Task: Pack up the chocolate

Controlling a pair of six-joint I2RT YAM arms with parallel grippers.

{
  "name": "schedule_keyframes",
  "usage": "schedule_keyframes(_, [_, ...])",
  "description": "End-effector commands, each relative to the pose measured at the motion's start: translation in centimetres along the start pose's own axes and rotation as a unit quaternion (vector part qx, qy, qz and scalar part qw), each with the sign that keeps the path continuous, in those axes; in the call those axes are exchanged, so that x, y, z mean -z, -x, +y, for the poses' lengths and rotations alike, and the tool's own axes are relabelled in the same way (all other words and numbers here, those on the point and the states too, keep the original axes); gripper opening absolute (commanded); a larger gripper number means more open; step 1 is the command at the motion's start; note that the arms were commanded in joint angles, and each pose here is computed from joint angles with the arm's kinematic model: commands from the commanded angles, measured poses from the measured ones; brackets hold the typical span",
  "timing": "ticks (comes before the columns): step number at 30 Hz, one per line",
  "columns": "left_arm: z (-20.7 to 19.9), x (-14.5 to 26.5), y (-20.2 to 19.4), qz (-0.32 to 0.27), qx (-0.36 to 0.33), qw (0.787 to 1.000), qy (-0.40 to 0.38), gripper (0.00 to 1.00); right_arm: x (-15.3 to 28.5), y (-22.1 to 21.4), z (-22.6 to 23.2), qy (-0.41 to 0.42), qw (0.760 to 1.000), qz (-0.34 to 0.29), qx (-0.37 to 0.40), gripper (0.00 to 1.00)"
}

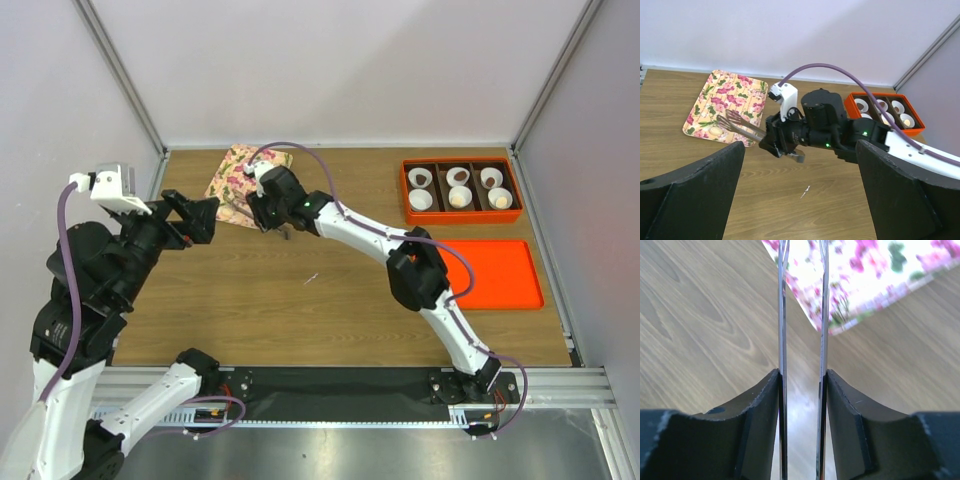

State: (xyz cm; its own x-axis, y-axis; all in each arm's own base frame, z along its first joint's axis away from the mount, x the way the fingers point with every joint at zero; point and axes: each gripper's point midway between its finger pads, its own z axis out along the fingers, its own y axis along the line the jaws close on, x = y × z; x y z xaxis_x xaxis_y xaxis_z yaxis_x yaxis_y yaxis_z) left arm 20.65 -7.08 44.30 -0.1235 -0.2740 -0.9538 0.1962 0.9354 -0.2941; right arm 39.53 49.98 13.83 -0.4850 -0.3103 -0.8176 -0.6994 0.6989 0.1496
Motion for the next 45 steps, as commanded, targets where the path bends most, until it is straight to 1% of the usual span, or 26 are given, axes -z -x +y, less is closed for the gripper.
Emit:
schedule_keyframes(1, [0.1,0.1,-0.3,0.002,0.004,1.000,0.001,1.00,-0.5,3.7,1.5,0.041,0.998,-0.050,0.022,0.45])
schedule_keyframes(4, [0.3,-0.1,-0.8,0.003,0.005,1.000,0.003,1.00,-2.2,2.5,1.5,0.043,0.998,-0.039,0.028,0.45])
schedule_keyframes(9, [0.3,-0.2,-0.9,0.005,0.005,1.000,0.004,1.00,-3.7,0.6,1.6,0.047,0.998,-0.022,0.033,0.45])
schedule_keyframes(18, [0.2,-1.0,-1.5,0.009,0.008,1.000,0.003,1.00,-5.3,-1.5,1.1,0.036,0.998,-0.004,0.044,0.44])
schedule_keyframes(27, [0.1,-1.2,-1.7,0.014,0.010,1.000,0.001,0.99,-5.6,-1.0,1.3,0.040,0.998,-0.012,0.046,0.44])
schedule_keyframes(34, [-0.1,-1.3,-1.7,0.014,0.010,1.000,-0.002,1.00,-5.5,-0.4,1.3,0.036,0.998,-0.017,0.045,0.41])
schedule_keyframes(41, [-0.1,-1.3,-1.6,0.011,0.012,1.000,-0.002,1.00,-5.3,-0.3,0.1,0.010,0.999,-0.013,0.048,0.39])
schedule_keyframes(45, [0.0,-1.2,-1.7,0.012,0.012,1.000,-0.001,1.00,-5.0,-0.4,-1.6,-0.014,0.999,-0.007,0.043,0.39])
